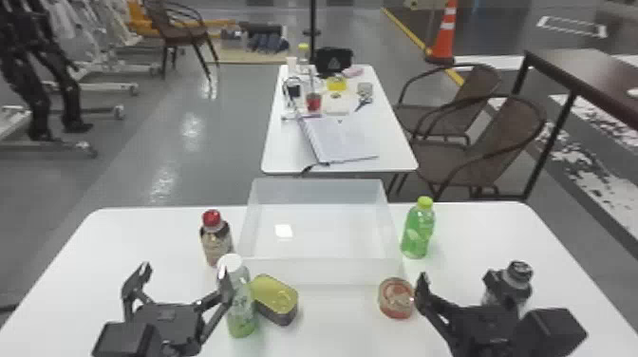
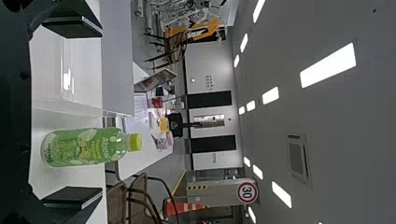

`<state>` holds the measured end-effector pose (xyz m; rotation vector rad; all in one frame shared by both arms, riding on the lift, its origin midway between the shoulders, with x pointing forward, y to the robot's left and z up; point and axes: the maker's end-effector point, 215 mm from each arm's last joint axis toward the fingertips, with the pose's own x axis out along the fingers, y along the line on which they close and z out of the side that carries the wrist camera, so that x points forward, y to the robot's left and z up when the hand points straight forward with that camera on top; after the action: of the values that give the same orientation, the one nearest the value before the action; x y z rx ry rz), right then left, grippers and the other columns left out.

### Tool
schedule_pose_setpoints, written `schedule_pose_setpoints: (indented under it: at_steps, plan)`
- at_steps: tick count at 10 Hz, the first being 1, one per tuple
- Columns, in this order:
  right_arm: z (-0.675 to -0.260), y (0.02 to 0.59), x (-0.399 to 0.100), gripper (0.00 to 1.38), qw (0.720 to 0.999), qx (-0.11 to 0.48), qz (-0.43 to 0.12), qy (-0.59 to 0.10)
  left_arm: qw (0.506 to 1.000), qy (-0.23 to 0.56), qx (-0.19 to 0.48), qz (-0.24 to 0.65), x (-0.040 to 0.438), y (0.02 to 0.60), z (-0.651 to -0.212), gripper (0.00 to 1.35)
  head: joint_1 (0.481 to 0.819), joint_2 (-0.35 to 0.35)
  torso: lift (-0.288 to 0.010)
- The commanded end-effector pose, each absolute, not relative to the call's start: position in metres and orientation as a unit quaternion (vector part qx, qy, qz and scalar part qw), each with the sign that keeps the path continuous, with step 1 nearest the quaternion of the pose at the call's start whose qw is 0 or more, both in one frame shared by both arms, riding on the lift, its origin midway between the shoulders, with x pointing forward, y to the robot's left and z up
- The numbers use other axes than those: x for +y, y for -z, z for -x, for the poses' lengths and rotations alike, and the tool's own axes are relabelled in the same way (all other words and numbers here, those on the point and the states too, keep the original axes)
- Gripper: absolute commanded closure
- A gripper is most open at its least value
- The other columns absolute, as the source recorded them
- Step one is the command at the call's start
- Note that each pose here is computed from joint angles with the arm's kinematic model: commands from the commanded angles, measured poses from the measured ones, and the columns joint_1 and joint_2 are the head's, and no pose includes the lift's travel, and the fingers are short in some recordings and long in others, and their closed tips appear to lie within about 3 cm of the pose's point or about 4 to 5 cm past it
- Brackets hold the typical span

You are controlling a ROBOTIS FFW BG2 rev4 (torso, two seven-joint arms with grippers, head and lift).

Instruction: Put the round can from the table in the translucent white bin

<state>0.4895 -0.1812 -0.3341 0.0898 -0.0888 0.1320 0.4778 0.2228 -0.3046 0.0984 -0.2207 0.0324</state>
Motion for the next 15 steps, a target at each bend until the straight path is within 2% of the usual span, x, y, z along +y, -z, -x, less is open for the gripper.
schedule_pose_setpoints:
  at_steps: [1,10,15]
  plan:
    - [-0.489,0.334,-0.181,0.1,0.996,-0.044,-0.046,-0.066,0.993,-0.017,-0.105,-0.045,0.223,0.308,-0.478,0.1,0.549,0.0,-0.1]
    - [-0.485,0.318,-0.189,0.11,0.995,-0.059,-0.058,-0.06,0.995,-0.018,-0.096,-0.038,0.223,0.313,-0.48,0.1,0.549,0.0,-0.1]
    - [-0.476,0.356,-0.213,0.11,0.996,-0.036,-0.076,-0.029,0.995,-0.019,-0.096,-0.03,0.225,0.317,-0.481,0.1,0.549,0.0,-0.1]
